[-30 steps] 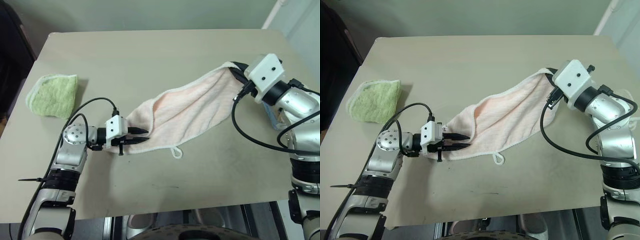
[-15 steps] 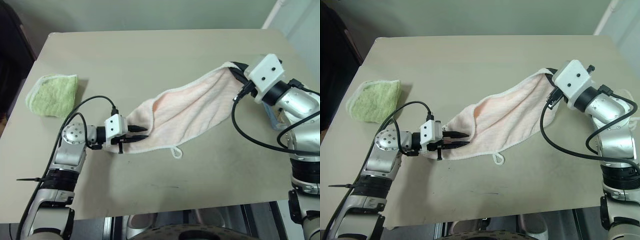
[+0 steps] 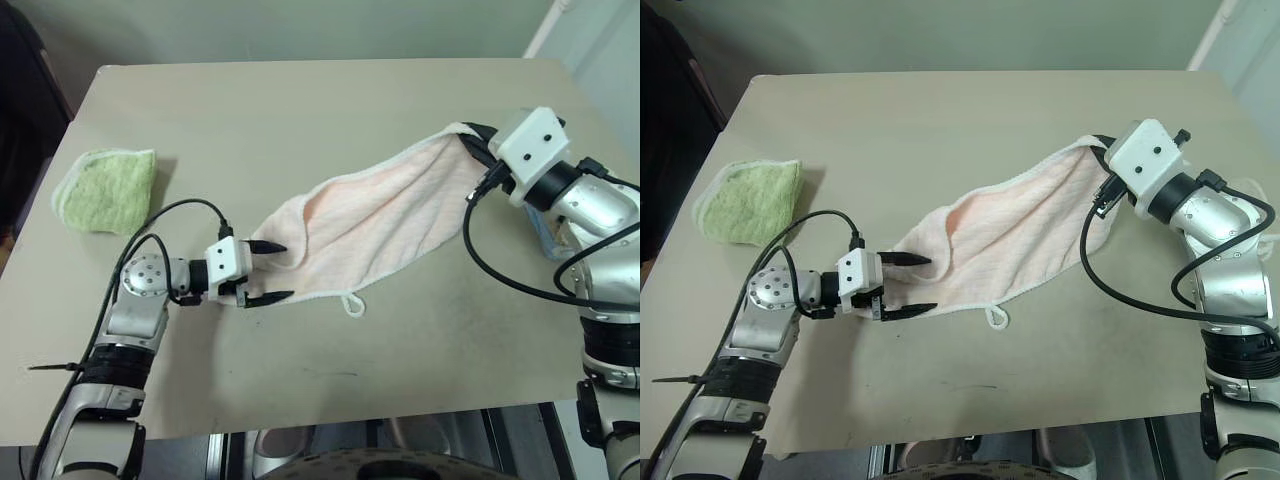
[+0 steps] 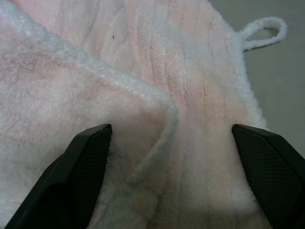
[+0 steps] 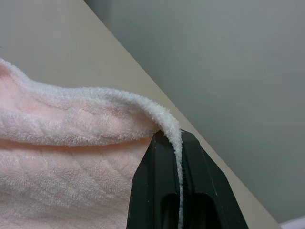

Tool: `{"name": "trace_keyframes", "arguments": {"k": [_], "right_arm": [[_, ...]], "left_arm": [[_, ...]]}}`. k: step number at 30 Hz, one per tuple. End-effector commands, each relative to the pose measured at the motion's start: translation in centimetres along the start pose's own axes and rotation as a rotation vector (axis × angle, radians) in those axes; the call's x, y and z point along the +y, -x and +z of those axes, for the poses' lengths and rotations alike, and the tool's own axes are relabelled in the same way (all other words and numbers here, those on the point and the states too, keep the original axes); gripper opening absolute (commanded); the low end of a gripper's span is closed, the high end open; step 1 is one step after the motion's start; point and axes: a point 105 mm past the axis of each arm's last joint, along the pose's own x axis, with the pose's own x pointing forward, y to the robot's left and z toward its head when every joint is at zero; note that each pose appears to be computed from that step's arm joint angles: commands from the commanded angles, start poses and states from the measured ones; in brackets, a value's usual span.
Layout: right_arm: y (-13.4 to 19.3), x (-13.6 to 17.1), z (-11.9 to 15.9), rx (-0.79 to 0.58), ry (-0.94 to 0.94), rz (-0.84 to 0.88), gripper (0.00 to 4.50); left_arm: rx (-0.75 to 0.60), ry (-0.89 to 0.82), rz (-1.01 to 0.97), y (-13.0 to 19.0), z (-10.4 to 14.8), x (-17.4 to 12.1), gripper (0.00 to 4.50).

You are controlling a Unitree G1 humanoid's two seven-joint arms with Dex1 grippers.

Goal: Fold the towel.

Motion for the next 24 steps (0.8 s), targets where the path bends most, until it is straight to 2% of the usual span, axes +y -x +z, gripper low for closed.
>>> {"name": "trace_keyframes", "arguments": {"k": [1, 4, 6, 8, 15, 24], "right_arm": [[0.22, -0.85, 1.15, -0.036, 0.038, -0.036, 0.00], [0.23, -0.97, 1.22, -0.039, 0.033, -0.040, 0.00], [0.21, -0.98, 1.22, -0.039, 0.034, -0.040, 0.00], [0.21, -0.94, 1.21, -0.038, 0.034, -0.039, 0.00], [0.23, -0.89, 1.16, -0.036, 0.035, -0.040, 0.00], [0.30, -0.76, 1.15, -0.033, 0.041, -0.041, 0.00]], "left_arm": [[-0.026, -0.029, 0.026, -0.10, 0.59, 0.62, 4.45], [-0.034, -0.016, 0.025, -0.09, 0.63, 0.81, 4.45], [-0.037, 0.000, 0.015, -0.01, 0.59, 0.83, 4.08], [-0.027, 0.021, 0.004, 0.16, 0.27, 0.77, 3.56], [-0.025, 0.036, 0.003, 0.19, -0.02, 0.84, 1.05], [-0.071, 0.011, 0.038, -0.54, 0.11, 1.23, 1.05]]}}
